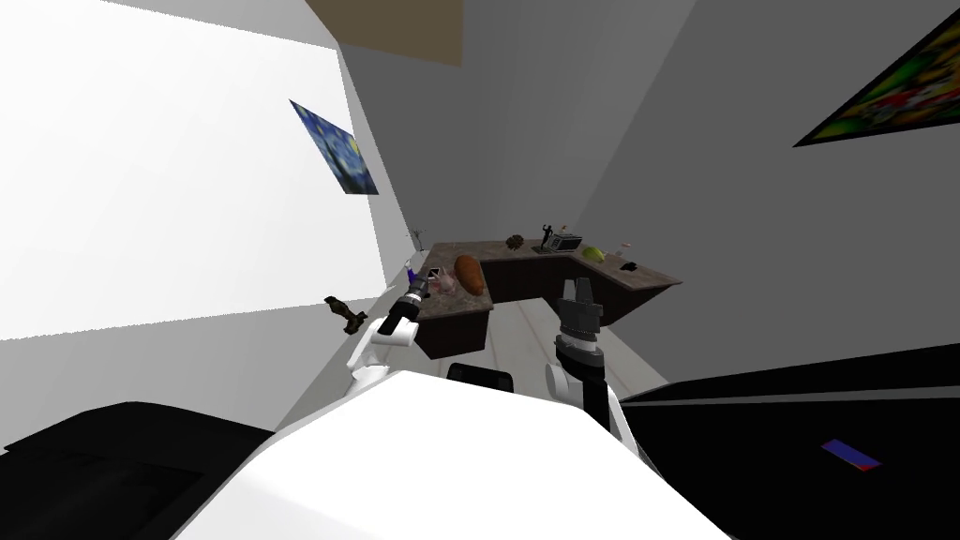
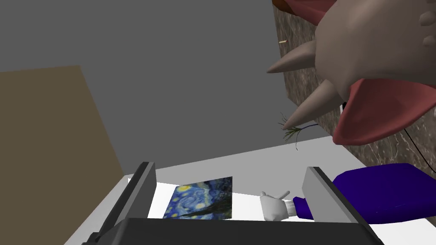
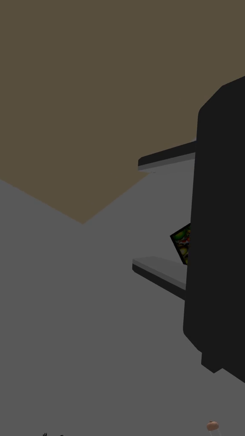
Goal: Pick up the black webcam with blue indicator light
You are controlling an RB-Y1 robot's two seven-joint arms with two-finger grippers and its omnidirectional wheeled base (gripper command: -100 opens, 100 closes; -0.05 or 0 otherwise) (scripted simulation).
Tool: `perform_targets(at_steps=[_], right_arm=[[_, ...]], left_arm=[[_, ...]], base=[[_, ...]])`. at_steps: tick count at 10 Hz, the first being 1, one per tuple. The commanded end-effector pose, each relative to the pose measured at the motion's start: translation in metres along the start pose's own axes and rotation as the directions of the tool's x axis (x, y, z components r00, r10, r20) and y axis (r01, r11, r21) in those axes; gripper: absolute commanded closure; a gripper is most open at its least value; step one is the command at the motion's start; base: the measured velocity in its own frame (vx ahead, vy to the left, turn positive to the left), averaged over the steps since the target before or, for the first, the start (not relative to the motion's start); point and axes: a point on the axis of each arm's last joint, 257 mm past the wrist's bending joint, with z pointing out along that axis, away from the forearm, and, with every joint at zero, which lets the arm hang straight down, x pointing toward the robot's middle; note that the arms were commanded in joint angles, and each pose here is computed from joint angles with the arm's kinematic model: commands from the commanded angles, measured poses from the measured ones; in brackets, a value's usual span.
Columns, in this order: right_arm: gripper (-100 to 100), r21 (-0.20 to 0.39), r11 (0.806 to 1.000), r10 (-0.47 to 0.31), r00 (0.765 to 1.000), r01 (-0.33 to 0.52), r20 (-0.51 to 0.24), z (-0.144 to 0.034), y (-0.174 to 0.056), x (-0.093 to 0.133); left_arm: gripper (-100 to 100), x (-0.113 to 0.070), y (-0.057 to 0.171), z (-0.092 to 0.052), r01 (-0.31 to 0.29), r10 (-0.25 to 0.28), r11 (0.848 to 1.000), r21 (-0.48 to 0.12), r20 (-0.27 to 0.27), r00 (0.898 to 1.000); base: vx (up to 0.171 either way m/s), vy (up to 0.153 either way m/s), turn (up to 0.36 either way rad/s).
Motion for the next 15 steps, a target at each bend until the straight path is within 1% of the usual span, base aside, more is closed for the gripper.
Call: perform_targets(at_steps=[1, 2, 3, 5, 6, 7, 8, 10, 11, 12, 15], right_arm=[[0, 0.0, 1.0, 0.0, 1.0, 0.0, 0.0, 0.0, 0.0, 0.0], [0, 0.0, 1.0, 0.0, 1.0, 0.0, 0.0, 0.0, 0.0, 0.0], [0, 0.0, 1.0, 0.0, 1.0, 0.0, 0.0, 0.0, 0.0, 0.0], [0, 0.0, 1.0, 0.0, 1.0, 0.0, 0.0, 0.0, 0.0, 0.0], [0, 0.0, 1.0, 0.0, 1.0, 0.0, 0.0, 0.0, 0.0, 0.0], [0, 0.0, 1.0, 0.0, 1.0, 0.0, 0.0, 0.0, 0.0, 0.0], [0, 0.0, 1.0, 0.0, 1.0, 0.0, 0.0, 0.0, 0.0, 0.0], [0, 0.0, 1.0, 0.0, 1.0, 0.0, 0.0, 0.0, 0.0, 0.0], [0, 0.0, 1.0, 0.0, 1.0, 0.0, 0.0, 0.0, 0.0, 0.0], [0, 0.0, 1.0, 0.0, 1.0, 0.0, 0.0, 0.0, 0.0, 0.0], [0, 0.0, 1.0, 0.0, 1.0, 0.0, 0.0, 0.0, 0.0, 0.0]], left_arm=[[-100, 0.0, 0.015, 0.004, -0.008, 0.008, 0.999, -0.053, -0.003, 1.0], [-100, 0.0, 0.019, 0.004, -0.008, 0.008, 0.998, -0.066, -0.003, 1.0], [-100, 0.0, 0.028, 0.006, -0.013, 0.013, 0.995, -0.102, -0.005, 1.0], [-100, 0.0, 0.039, 0.008, -0.02, 0.018, 0.989, -0.144, -0.009, 1.0], [-100, -0.001, 0.047, 0.009, -0.026, 0.024, 0.984, -0.176, -0.013, 1.0], [-100, -0.001, 0.048, 0.009, -0.026, 0.024, 0.983, -0.182, -0.013, 1.0], [-100, -0.001, 0.057, 0.01, -0.033, 0.029, 0.976, -0.217, -0.018, 0.999], [-100, -0.001, 0.067, 0.01, -0.039, 0.035, 0.966, -0.255, -0.023, 0.999], [-100, -0.001, 0.075, 0.011, -0.046, 0.039, 0.957, -0.285, -0.029, 0.999], [-100, -0.001, 0.077, 0.011, -0.046, 0.039, 0.956, -0.29, -0.029, 0.999], [-100, -0.002, 0.101, 0.01, -0.067, 0.052, 0.923, -0.378, -0.05, 0.997]], base=[[-0.013, -0.03, -0.091], [-0.01, -0.023, -0.041], [-0.01, -0.015, -0.048], [-0.012, -0.001, -0.067], [-0.01, 0.015, -0.039], [-0.007, 0.019, -0.027], [-0.004, 0.026, -0.049], [-0.01, 0.04, -0.041], [-0.011, 0.04, -0.038], [-0.004, 0.035, -0.023], [-0.003, 0.069, -0.042]])
